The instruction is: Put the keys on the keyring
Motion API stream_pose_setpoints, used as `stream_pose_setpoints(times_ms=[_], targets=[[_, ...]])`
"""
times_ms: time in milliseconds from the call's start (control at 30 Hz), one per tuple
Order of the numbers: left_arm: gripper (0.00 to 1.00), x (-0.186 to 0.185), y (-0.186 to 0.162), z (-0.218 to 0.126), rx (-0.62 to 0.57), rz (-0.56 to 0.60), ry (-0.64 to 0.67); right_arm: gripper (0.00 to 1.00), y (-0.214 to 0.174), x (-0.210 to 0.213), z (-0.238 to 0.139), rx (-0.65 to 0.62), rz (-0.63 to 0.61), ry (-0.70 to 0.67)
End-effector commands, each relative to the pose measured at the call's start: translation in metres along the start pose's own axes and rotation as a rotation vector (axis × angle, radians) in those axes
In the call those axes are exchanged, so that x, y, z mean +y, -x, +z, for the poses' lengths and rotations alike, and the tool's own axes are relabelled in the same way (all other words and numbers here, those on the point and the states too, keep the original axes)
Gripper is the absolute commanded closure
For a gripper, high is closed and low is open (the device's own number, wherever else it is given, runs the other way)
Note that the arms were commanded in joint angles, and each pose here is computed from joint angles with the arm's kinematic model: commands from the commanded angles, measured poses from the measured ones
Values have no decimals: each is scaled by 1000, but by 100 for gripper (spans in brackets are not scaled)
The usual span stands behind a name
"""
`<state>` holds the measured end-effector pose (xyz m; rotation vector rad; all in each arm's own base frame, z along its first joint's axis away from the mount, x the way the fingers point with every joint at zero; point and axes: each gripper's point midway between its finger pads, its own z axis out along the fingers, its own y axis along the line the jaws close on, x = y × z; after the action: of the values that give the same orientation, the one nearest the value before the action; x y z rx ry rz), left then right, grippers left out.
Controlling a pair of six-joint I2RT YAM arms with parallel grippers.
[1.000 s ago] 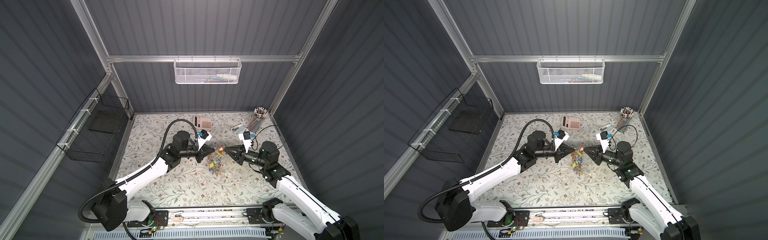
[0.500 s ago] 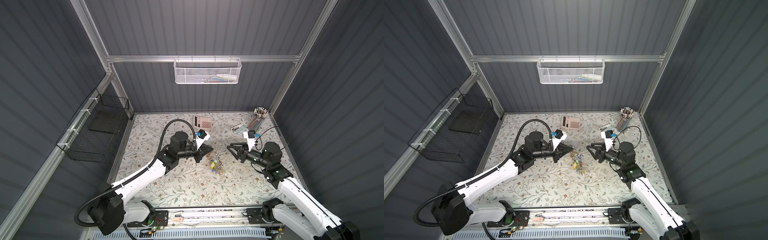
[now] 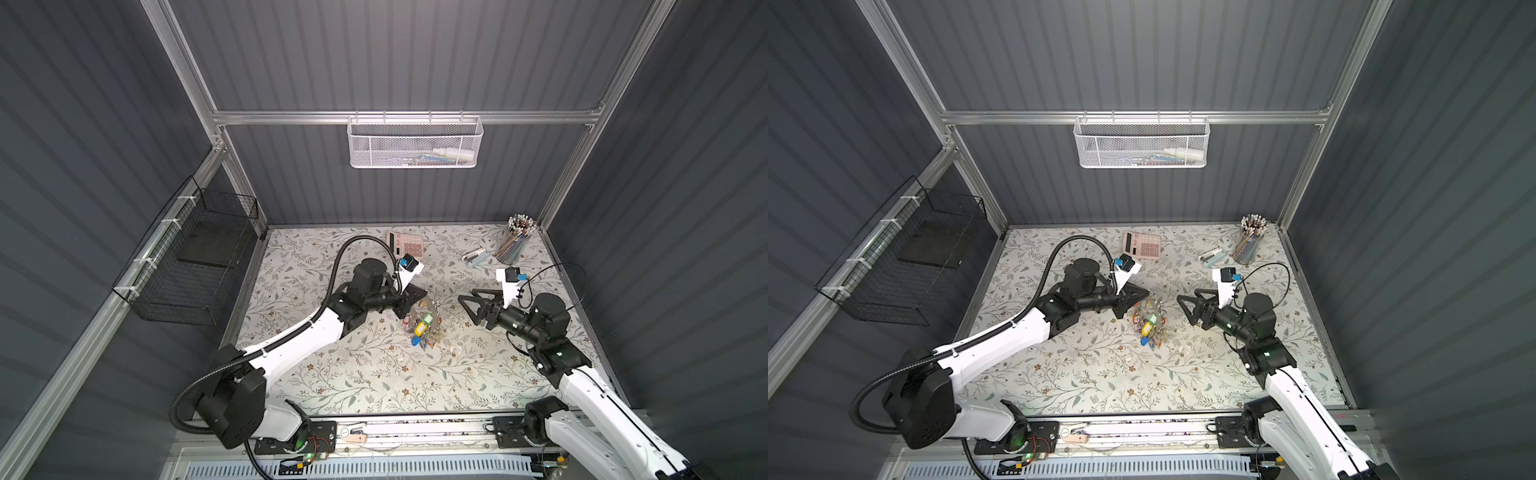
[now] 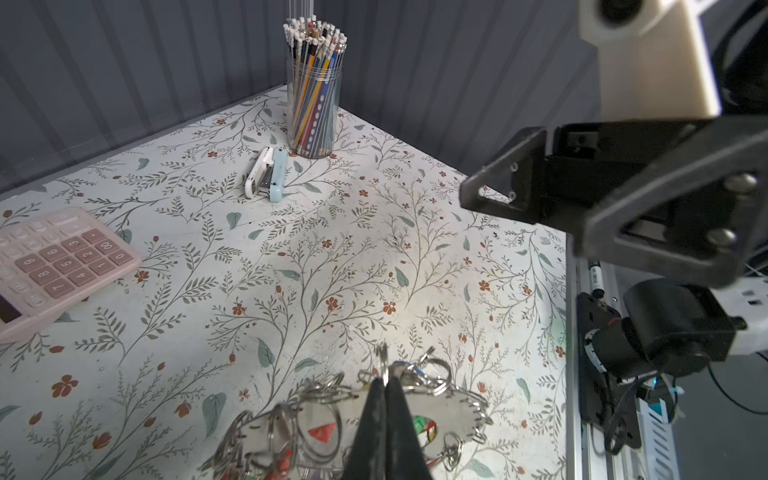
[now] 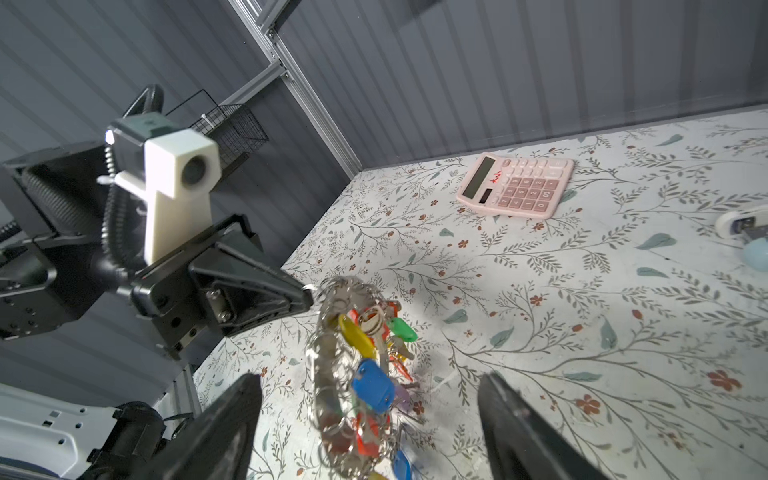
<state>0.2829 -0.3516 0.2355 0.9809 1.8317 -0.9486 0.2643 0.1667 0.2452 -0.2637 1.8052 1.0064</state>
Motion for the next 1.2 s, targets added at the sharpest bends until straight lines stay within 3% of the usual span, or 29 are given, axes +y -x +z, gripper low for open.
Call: stream_pose_setpoints(times_ms=[0, 200, 333, 500, 600, 733, 933, 1033, 1100, 1167], targets=[[100, 4, 52, 8, -105, 12, 7, 14, -2, -4, -3, -2, 17, -21], [100, 18, 56, 29, -114, -35, 22, 9, -5, -6, -5, -3, 26, -31], [100, 26, 10, 33, -37, -84, 41, 7, -8, -6, -7, 3, 32, -35], [97, 30, -48, 13, -11, -161, 78, 4, -9, -9, -8, 6, 39, -51], [77, 34, -72, -5, -24, -217, 122, 1, -6, -13, -8, -7, 45, -71], [51, 48, -79, -40, -109, -252, 263, 1, 1, -15, -7, -23, 49, -85], [36, 56, -60, -77, -186, -248, 374, 1, 16, -17, -10, -60, 34, -123], [20, 63, -48, -98, -244, -256, 449, 1, 24, -18, -14, -79, 30, -146], [4, 72, -43, -112, -272, -262, 526, 1, 30, -19, -16, -94, 31, -164], [0, 87, -43, -128, -301, -272, 634, 1, 34, -22, -19, -100, 28, -194]])
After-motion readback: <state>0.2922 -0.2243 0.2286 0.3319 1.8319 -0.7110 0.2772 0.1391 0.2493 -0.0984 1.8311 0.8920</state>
